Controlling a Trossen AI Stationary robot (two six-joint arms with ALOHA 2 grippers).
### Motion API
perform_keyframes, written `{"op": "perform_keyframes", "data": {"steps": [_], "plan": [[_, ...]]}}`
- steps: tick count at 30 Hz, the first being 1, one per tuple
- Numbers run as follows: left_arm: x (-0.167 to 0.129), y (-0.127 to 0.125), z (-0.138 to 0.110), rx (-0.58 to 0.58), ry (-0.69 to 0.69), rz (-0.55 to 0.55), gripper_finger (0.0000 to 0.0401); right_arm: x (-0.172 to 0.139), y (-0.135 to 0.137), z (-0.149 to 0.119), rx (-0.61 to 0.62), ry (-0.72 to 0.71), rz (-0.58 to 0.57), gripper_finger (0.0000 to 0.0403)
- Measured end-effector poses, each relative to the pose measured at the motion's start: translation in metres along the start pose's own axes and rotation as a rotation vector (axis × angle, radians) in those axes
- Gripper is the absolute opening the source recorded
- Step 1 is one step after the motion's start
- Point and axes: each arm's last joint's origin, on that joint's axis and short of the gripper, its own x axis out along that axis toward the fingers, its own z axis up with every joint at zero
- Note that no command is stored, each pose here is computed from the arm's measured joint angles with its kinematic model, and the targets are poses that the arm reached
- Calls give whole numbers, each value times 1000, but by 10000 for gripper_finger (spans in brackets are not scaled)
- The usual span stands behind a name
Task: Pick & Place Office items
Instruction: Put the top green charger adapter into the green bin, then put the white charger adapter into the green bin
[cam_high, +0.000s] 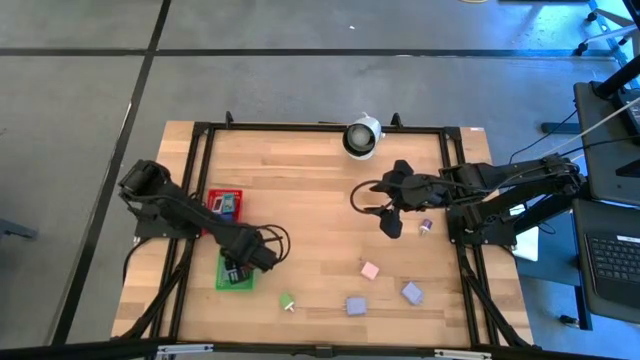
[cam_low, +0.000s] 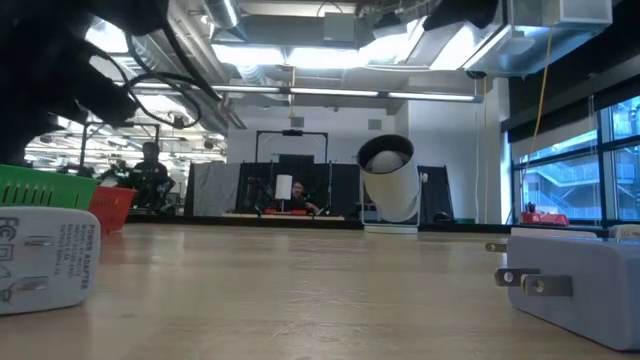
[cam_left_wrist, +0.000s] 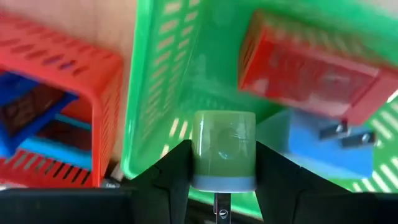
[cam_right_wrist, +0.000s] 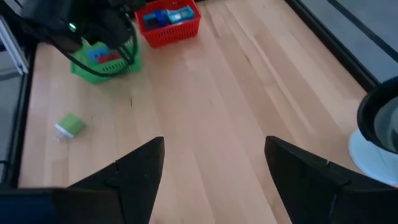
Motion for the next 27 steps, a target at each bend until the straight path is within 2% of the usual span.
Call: {"op": "perform_keyframes", "data": {"steps": [6,9,19,27], "plan": [[3,5,3,28,7,3,139,0,1,2,9,-23,13,281],[2,6,5,-1,10,1,142,0,1,3,11,-29,15,281],[1,14,12,-44,33,-28,196,0,3,7,25,-67,32,281],[-1,22,12,12,165,-101,202,1,4,7,21,-61,34,281]]}}
